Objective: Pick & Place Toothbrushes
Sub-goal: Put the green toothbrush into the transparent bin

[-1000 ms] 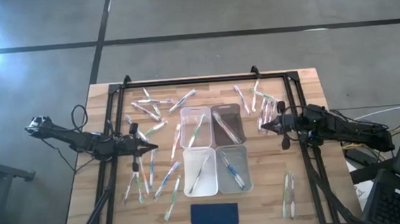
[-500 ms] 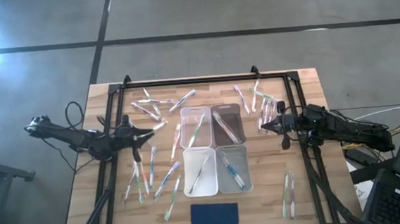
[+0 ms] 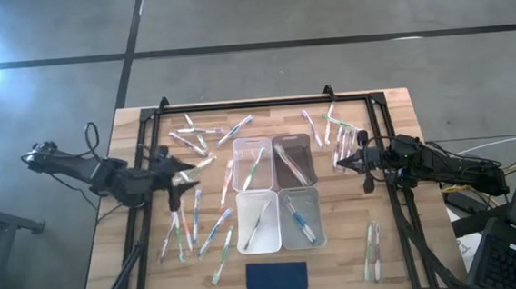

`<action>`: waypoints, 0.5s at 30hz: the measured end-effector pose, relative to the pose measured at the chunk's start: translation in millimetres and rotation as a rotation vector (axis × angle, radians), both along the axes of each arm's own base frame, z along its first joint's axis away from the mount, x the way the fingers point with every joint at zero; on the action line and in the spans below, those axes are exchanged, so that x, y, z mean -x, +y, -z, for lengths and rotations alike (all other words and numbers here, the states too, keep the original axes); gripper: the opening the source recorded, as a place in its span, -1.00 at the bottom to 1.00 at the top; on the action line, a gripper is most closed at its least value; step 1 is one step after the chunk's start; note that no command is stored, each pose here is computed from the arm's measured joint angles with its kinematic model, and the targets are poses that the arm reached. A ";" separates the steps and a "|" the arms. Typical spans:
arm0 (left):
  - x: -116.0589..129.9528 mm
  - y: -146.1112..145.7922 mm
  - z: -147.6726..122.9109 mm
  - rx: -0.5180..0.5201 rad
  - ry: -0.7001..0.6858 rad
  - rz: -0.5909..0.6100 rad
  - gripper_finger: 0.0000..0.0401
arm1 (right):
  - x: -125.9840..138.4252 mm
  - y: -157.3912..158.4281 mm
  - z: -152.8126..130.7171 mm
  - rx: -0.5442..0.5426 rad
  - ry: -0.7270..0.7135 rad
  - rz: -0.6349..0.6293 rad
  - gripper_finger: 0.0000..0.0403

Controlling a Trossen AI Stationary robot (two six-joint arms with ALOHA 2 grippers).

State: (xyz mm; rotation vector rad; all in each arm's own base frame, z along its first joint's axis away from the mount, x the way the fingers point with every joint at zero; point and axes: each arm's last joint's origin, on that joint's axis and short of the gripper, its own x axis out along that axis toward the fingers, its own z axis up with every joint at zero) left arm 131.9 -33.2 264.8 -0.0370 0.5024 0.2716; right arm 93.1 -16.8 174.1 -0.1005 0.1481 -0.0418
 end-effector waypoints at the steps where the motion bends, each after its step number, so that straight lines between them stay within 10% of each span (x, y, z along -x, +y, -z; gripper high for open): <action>1: -5.7 -2.8 -1.7 0.007 0.023 0.020 0.20 | 0.0 0.0 0.0 0.000 0.000 0.000 -0.96; 15: -74.0 -39.1 6.5 0.097 0.361 0.305 0.13 | 0.0 -0.1 0.0 0.000 0.000 0.002 -0.96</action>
